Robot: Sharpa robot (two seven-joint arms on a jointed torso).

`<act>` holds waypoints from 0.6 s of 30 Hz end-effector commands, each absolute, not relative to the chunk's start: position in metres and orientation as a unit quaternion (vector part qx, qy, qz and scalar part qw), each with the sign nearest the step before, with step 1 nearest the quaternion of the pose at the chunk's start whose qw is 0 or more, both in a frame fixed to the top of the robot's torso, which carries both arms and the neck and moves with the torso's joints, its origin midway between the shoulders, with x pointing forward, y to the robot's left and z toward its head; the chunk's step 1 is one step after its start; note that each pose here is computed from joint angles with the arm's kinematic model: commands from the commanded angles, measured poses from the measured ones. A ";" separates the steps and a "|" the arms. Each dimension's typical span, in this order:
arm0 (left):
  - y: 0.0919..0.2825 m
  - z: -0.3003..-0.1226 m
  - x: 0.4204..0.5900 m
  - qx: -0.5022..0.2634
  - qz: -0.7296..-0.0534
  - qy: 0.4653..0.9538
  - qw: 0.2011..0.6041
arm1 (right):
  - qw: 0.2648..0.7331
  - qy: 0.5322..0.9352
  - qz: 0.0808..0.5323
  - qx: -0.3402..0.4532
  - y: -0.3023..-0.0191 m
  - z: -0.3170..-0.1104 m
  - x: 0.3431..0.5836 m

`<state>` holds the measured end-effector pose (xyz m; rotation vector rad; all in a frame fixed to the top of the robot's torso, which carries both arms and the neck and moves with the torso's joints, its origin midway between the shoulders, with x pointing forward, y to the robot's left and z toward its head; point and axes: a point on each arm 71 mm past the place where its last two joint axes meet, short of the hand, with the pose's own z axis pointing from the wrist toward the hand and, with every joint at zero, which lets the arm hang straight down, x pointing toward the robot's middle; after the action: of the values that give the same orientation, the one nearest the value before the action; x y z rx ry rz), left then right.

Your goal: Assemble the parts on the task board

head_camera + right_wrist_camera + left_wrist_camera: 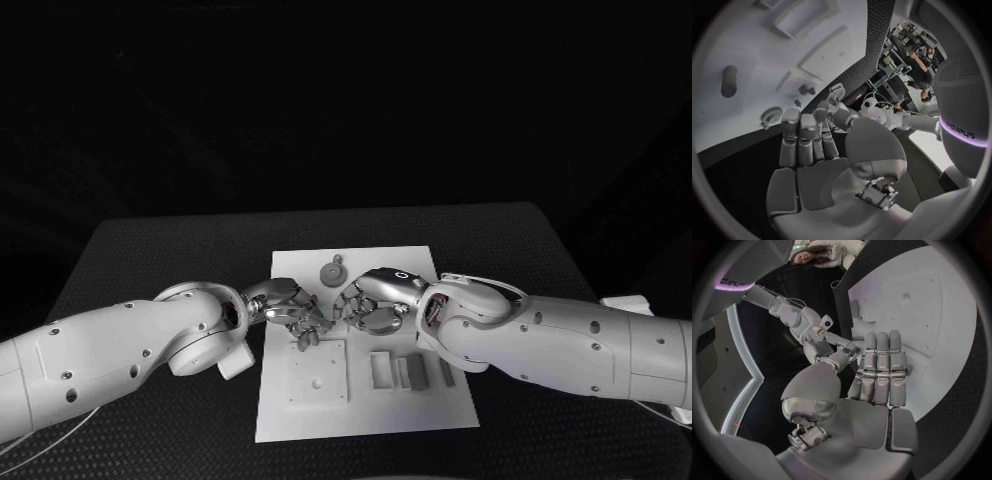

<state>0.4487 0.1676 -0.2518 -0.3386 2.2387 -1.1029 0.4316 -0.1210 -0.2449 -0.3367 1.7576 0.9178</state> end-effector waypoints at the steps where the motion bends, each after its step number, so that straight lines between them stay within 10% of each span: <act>1: 0.165 -0.251 0.448 -0.131 -0.424 0.846 0.296 | 0.529 0.741 0.384 -0.152 -0.119 -0.246 0.430; 18: 0.167 -0.252 0.450 -0.139 -0.420 0.844 0.303 | 0.517 0.746 0.389 -0.160 -0.116 -0.251 0.426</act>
<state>0.4492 0.1686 -0.2527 -0.3574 2.2434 -1.1007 0.4282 -0.1176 -0.2494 -0.3553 1.7785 0.9232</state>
